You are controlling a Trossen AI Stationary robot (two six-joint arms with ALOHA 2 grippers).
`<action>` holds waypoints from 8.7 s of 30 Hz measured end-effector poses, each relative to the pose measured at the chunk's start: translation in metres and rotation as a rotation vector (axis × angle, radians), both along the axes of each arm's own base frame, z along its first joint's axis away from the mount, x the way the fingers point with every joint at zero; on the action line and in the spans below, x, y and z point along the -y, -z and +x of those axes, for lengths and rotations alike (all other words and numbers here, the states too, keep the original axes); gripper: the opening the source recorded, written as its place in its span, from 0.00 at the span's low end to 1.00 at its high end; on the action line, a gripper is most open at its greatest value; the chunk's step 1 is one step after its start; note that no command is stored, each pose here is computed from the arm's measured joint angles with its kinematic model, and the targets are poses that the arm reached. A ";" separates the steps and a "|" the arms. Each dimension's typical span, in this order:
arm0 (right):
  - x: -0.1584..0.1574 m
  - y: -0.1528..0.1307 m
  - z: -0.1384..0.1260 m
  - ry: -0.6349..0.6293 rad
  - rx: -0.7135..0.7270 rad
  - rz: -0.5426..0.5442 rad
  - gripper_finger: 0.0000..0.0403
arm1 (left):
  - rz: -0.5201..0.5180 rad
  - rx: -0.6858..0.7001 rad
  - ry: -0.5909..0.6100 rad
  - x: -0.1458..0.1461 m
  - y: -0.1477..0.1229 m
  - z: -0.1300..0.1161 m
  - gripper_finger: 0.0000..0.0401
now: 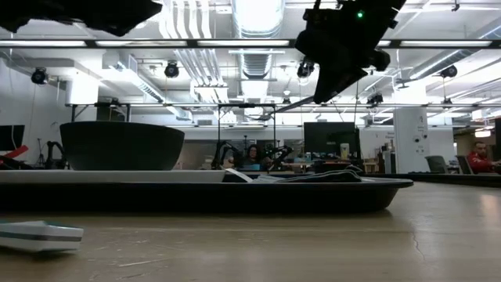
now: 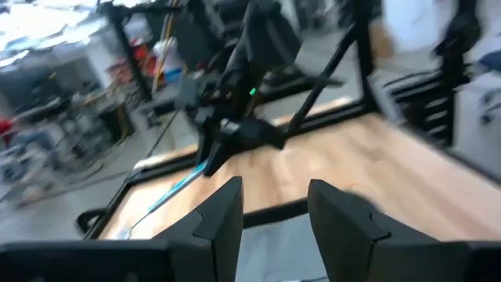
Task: Set up tray
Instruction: Put the green fork on the gray napkin
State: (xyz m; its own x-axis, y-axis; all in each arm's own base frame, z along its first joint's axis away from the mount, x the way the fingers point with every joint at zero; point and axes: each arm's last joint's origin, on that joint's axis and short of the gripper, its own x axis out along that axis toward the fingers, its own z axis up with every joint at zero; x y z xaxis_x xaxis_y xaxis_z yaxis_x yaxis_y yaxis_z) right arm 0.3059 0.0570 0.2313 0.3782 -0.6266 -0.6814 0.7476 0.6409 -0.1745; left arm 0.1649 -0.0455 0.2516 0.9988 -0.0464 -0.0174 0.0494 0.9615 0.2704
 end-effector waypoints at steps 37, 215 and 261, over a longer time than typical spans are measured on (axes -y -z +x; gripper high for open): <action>-0.084 0.070 0.062 0.489 0.201 0.222 0.11 | -0.073 0.178 0.184 -0.010 0.059 -0.059 0.32; -0.040 0.077 0.108 0.470 -0.039 0.421 0.02 | -0.134 0.129 0.234 -0.013 0.072 -0.072 0.32; -0.036 0.091 0.112 0.386 -0.107 0.487 0.10 | -0.133 0.129 0.234 -0.013 0.072 -0.072 0.32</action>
